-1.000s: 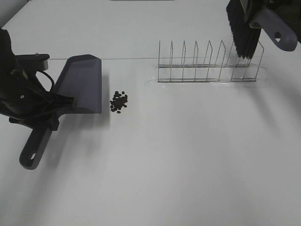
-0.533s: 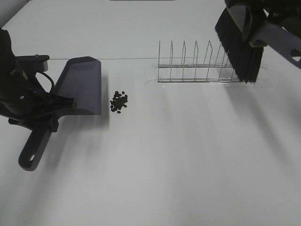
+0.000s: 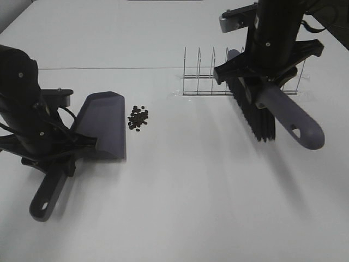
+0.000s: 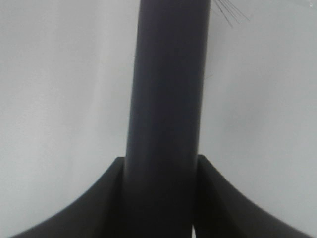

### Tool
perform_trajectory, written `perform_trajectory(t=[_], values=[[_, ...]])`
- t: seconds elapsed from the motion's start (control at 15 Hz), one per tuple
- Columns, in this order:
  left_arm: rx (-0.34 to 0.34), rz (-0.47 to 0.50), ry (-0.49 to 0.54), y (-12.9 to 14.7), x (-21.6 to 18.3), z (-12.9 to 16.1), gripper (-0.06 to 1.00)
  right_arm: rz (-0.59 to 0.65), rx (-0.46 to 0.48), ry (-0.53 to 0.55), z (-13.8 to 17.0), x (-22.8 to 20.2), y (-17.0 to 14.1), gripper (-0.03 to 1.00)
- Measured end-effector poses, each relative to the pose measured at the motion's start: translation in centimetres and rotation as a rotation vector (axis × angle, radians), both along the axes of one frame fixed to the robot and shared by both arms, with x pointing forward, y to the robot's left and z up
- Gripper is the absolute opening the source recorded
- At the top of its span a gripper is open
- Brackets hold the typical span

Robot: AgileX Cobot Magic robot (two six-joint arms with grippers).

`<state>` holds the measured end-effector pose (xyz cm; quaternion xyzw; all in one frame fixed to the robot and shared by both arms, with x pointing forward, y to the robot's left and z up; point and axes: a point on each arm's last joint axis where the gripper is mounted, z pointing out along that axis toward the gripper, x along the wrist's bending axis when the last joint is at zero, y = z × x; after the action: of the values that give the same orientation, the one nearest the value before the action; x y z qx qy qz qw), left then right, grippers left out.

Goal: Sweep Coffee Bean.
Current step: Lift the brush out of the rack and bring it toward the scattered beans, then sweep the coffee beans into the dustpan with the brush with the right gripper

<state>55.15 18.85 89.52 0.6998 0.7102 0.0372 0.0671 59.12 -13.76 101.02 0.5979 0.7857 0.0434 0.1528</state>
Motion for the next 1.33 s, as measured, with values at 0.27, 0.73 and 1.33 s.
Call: perform_trajectory(t=[0.27,0.73,1.33], values=[[0.025,0.019,0.061,-0.1,-0.1,-2.2,0.35,0.020,-0.017,0.022,-2.9,0.9,0.8,0.38],[0.027,0.020,0.063,-0.1,0.0,-2.3,0.35,0.141,-0.035,0.036,-6.4,2.2,2.0,0.38],[0.027,0.020,0.063,-0.1,0.0,-2.3,0.35,0.473,-0.109,0.036,-7.3,0.8,12.6,0.38]])
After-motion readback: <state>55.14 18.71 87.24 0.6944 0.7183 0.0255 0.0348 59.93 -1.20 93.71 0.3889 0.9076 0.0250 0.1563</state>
